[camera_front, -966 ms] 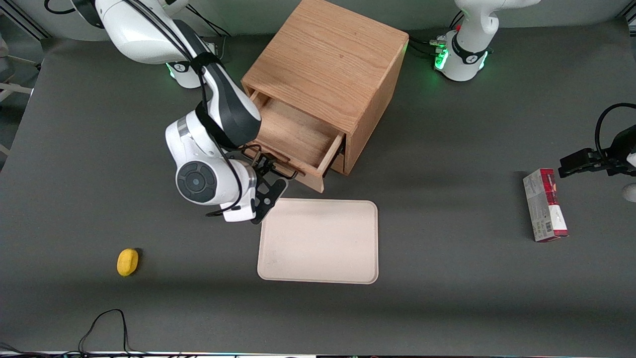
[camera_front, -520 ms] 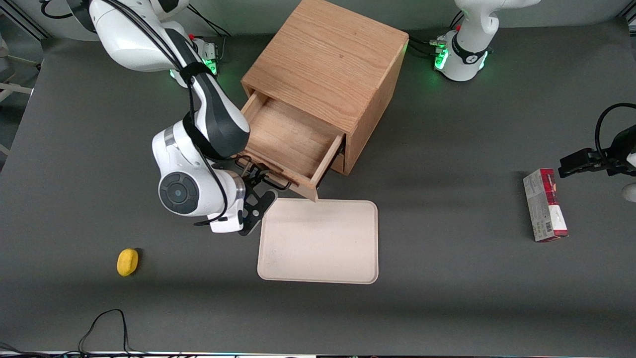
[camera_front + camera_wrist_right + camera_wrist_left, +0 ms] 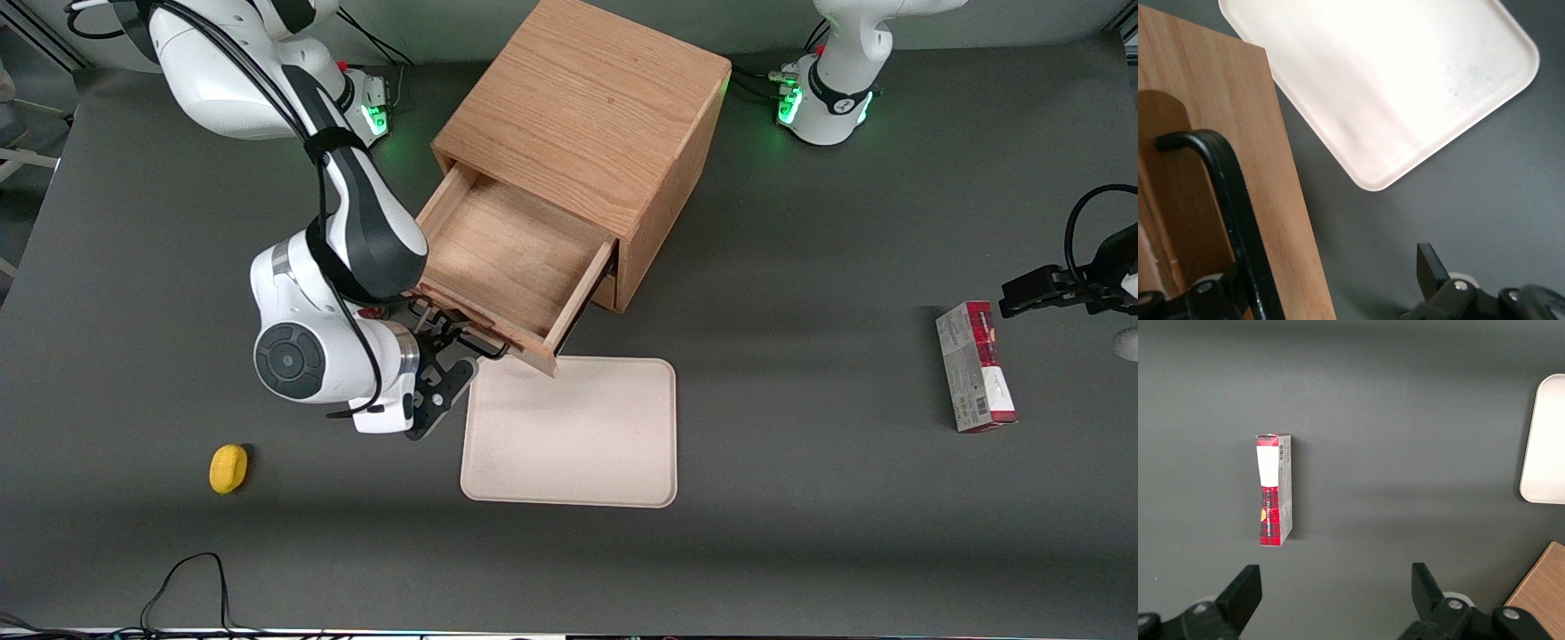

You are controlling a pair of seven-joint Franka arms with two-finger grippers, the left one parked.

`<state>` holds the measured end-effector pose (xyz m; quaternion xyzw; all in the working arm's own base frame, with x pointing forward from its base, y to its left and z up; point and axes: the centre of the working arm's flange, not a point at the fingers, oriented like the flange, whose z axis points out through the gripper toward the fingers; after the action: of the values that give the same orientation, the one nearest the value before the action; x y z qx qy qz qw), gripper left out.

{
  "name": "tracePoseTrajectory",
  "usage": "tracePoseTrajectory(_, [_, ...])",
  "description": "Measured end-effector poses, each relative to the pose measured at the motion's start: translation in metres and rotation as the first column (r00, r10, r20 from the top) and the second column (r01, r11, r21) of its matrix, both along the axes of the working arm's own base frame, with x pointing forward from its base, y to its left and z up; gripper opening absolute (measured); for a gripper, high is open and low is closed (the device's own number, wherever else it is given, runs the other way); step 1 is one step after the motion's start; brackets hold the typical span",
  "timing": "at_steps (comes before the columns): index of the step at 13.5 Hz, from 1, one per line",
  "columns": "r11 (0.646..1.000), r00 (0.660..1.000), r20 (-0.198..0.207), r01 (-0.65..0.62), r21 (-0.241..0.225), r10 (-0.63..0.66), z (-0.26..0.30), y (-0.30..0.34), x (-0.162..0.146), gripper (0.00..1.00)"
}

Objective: Open upper drawer
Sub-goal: 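Pull the handle outward with the right gripper, sliding the drawer open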

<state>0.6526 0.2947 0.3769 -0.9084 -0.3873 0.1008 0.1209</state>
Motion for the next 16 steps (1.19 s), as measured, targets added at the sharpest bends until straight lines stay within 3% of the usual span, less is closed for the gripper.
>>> tracePoseTrajectory(16, [0.997, 0.997, 0.021, 0.069, 0.018, -0.070, 0.000, -0.039, 0.026, 1.00])
